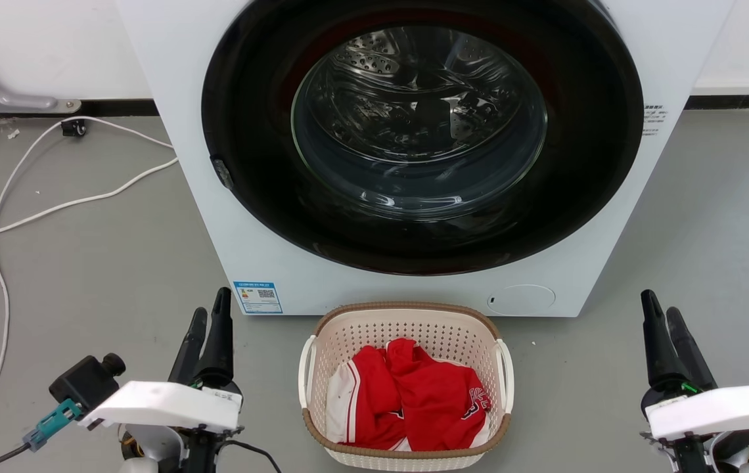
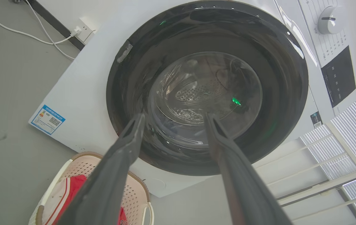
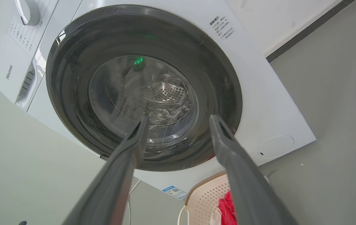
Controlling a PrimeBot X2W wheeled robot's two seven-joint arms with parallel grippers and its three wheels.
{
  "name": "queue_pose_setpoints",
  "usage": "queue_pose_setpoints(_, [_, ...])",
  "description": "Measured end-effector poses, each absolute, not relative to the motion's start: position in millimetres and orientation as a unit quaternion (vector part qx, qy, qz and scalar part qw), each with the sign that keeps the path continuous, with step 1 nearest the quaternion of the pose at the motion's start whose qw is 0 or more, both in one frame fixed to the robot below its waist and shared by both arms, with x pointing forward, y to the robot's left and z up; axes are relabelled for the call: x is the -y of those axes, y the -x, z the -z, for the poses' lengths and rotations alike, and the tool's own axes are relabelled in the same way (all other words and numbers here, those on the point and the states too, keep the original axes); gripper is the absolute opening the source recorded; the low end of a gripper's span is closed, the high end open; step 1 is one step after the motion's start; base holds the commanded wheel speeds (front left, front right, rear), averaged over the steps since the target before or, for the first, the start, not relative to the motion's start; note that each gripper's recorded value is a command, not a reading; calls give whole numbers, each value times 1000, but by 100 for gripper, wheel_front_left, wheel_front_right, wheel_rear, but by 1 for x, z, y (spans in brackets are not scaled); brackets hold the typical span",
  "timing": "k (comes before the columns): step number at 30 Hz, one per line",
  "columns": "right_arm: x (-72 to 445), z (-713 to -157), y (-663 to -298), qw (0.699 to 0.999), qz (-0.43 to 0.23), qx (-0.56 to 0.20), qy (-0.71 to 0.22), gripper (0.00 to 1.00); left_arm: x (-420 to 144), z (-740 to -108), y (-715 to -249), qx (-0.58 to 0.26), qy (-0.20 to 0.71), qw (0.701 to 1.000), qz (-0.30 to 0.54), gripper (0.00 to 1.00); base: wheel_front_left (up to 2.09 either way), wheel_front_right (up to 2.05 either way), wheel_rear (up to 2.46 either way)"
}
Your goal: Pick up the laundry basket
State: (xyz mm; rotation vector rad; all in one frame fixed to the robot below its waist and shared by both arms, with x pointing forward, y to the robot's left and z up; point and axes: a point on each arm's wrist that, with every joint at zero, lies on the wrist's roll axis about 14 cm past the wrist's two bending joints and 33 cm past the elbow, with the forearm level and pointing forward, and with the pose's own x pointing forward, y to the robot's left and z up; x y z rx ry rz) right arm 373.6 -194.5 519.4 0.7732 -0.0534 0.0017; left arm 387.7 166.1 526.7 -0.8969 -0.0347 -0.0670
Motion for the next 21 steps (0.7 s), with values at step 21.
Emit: queue_pose_setpoints(21, [184,-526,-365,978,-23,34,-206,100,-157,-528,-385,29,267,962,42,100,0,0,0])
